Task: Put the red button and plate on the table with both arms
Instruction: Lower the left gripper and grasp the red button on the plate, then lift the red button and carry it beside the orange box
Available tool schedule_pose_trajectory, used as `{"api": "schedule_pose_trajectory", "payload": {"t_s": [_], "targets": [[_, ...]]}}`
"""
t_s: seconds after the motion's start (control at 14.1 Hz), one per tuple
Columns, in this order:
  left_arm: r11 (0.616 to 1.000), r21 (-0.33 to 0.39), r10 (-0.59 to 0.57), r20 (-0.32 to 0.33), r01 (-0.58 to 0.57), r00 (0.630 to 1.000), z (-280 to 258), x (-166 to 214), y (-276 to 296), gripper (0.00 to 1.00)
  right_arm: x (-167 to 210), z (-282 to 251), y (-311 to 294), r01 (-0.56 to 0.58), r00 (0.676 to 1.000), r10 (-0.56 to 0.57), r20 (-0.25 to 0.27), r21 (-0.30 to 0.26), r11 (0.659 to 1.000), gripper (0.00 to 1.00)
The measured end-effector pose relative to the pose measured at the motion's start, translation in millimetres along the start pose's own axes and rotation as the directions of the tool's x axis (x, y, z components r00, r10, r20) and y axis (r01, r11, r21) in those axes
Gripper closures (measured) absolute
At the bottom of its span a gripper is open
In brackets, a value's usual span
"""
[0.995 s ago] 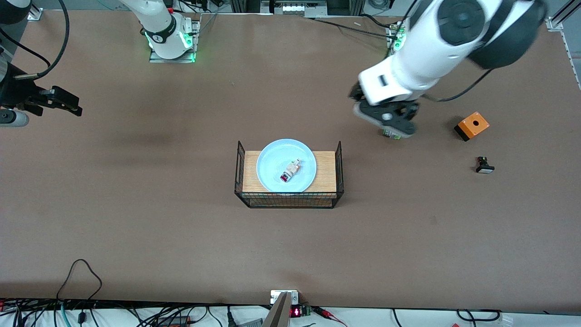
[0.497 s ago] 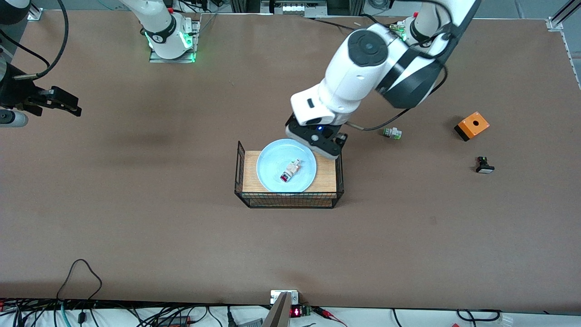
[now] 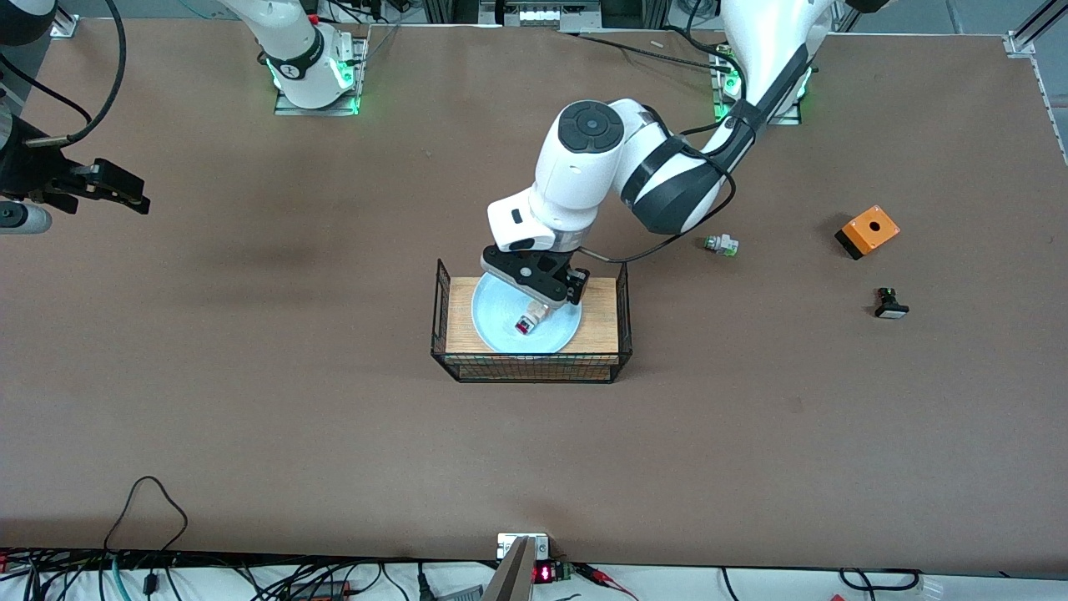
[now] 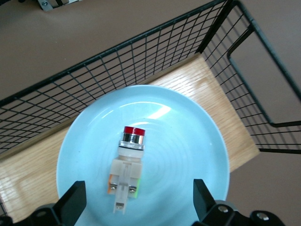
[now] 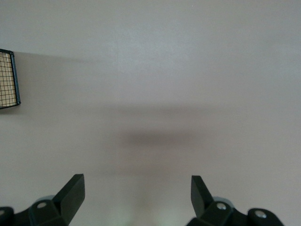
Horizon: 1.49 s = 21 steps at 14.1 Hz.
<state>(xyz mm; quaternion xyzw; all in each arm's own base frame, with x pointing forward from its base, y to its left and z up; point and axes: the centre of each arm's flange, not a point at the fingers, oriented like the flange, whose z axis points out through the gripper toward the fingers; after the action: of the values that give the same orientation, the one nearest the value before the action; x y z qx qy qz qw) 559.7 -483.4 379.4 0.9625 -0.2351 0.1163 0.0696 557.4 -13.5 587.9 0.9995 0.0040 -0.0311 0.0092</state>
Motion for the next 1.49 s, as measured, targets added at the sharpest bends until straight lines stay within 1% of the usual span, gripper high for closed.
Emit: {"api": "schedule_pose_trajectory", "payload": {"t_s": [0.21, 0.43, 0.57, 0.71, 0.85, 1.07, 1.21, 1.28, 1.35, 1.49], "targets": [[0.999, 0.04, 0.033, 0.015, -0.033, 0.999, 22, -4, -5, 0.0, 0, 0, 0, 0.0, 1.0, 0.0, -0.002, 0.0, 1.0, 0.0], [0.997, 0.052, 0.05, 0.024, -0.051, 0.998, 32, -7, -2, 0.04, 2, 0, 0, 0.0, 1.0, 0.0, -0.008, 0.0, 1.0, 0.0], [0.997, 0.051, 0.053, 0.025, -0.054, 0.998, 32, -7, 0, 0.22, 2, 0, 0, 0.0, 1.0, 0.0, -0.013, -0.001, 1.0, 0.0], [0.997, 0.05, 0.058, 0.026, -0.059, 0.998, 32, -8, 4, 0.47, 3, 0, 0, 0.0, 1.0, 0.0, -0.014, -0.001, 1.0, 0.0], [0.997, 0.049, 0.06, 0.026, -0.062, 0.998, 32, -9, 6, 0.67, 3, 0, 0, 0.0, 1.0, 0.0, -0.014, -0.001, 1.0, 0.0], [0.998, 0.046, 0.049, 0.008, -0.049, 0.999, 22, -3, 5, 0.67, 3, 0, 0, 0.0, 1.0, 0.0, -0.014, -0.001, 1.0, 0.0], [1.0, 0.018, -0.005, 0.011, 0.005, 1.0, -5, 4, 6, 0.67, 3, 0, 0, 0.0, 1.0, 0.0, -0.014, -0.001, 1.0, 0.0], [0.999, 0.005, -0.036, 0.024, 0.036, 0.999, -30, 6, 5, 0.67, 3, 0, 0, 0.0, 1.0, 0.0, -0.014, -0.001, 1.0, 0.0], [0.998, 0.007, -0.064, 0.048, 0.064, 0.997, -58, 7, 0, 0.67, 3, 0, 0, 0.0, 1.0, 0.0, -0.014, -0.001, 1.0, 0.0], [0.99, 0.055, -0.132, 0.115, 0.126, 0.985, -120, 0, -32, 0.67, 3, 0, 1, -0.001, 1.0, 0.001, -0.014, -0.001, 1.0, 0.0]]}}
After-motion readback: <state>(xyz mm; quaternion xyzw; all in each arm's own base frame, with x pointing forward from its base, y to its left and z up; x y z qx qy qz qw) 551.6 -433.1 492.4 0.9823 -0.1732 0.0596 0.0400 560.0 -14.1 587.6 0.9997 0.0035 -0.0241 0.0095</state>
